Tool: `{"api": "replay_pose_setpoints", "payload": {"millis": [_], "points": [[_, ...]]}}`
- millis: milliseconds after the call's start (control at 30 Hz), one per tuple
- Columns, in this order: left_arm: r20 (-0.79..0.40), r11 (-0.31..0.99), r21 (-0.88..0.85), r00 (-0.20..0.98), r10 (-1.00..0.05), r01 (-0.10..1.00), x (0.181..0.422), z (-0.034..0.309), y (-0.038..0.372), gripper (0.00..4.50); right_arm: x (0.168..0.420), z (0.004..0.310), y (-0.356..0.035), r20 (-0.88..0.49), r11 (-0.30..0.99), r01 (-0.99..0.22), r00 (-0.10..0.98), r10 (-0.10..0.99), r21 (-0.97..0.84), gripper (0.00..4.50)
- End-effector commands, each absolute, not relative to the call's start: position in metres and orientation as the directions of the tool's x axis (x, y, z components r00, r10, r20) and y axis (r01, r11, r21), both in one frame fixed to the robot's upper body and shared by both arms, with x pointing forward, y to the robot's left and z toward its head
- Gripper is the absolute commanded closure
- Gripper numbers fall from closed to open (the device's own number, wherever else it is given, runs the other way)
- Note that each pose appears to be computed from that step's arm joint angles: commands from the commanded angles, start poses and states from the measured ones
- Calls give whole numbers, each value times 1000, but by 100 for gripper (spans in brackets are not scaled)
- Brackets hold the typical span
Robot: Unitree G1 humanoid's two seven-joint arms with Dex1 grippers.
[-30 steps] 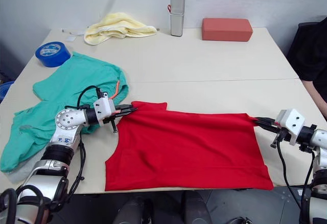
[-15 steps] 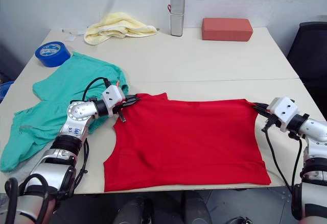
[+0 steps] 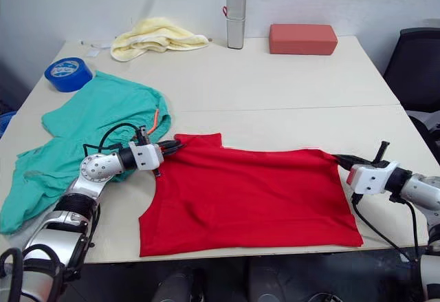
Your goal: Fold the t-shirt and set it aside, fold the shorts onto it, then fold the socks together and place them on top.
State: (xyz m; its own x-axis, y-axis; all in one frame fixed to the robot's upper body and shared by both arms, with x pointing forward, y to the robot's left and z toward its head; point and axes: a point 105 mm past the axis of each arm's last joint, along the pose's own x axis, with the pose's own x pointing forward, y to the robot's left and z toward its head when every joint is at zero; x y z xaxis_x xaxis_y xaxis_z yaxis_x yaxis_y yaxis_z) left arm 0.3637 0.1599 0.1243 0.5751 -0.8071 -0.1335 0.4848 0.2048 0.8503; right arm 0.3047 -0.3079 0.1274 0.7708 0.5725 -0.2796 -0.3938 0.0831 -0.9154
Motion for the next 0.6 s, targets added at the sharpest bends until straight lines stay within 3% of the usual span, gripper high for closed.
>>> {"api": "replay_pose_setpoints", "payload": {"millis": [33, 300, 467, 600], "points": [[-122, 177, 886, 584, -803, 428, 361, 127, 165, 450, 299, 129, -317, -288, 48, -373, 787, 545, -927, 446], [-152, 130, 906, 596, -788, 402, 359, 119, 170, 450, 295, 118, -316, -298, -8, -349, 786, 541, -937, 446], [-202, 122, 870, 571, -796, 478, 353, 107, 172, 450, 294, 105, -316, -312, -9, -364, 787, 533, -931, 446], [-216, 116, 855, 550, -807, 506, 348, 106, 174, 353, 288, 97, -314, -334, 18, -410, 766, 549, -912, 450]]}}
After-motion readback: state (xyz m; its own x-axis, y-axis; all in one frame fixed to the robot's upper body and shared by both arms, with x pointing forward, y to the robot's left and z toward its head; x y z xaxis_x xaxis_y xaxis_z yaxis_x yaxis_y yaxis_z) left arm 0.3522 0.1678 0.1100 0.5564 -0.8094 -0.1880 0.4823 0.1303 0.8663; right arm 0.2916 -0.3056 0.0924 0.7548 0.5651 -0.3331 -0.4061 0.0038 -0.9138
